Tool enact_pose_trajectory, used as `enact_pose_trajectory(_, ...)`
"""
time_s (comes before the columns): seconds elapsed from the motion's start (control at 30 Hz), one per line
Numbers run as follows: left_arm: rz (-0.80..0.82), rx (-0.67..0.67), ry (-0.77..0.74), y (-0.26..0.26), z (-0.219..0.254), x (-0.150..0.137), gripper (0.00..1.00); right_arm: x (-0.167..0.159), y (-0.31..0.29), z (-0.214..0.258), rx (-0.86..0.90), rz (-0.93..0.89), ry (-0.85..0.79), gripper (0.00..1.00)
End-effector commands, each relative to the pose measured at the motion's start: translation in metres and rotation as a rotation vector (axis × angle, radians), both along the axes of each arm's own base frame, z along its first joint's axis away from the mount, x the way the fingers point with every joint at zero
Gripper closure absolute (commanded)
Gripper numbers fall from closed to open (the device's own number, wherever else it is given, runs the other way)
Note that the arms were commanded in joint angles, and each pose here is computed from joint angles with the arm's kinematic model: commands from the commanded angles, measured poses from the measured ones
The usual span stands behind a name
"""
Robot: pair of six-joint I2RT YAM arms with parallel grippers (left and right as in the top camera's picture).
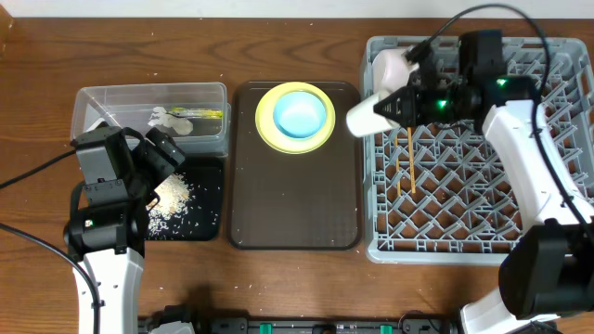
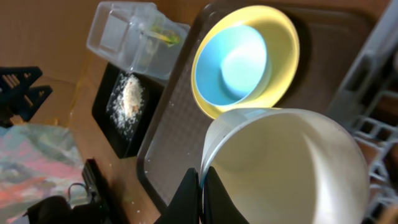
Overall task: Sort waste into correct bins and load items into the dishwasher rack
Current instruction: 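Carry the white cup with the right gripper into the dish rack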
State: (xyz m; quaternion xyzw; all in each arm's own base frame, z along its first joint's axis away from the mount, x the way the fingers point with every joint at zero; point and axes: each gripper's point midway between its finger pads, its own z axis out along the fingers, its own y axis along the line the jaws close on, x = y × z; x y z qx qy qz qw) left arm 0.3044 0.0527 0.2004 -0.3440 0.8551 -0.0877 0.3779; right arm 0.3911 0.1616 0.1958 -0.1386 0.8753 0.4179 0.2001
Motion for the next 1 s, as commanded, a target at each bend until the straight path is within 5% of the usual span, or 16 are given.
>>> enact_pose_trajectory(0.0, 0.007, 0.008, -0.016, 0.003, 0.008, 0.002, 0.07, -0.007, 0.004, -0.008, 0.075, 0.028, 0.023, 0.99)
enact_pose_trajectory(0.97, 0.007, 0.008, -0.016, 0.003, 0.008, 0.002, 0.07, -0.004, -0.020, -0.045, 0.059, -0.009, -0.015, 0.99)
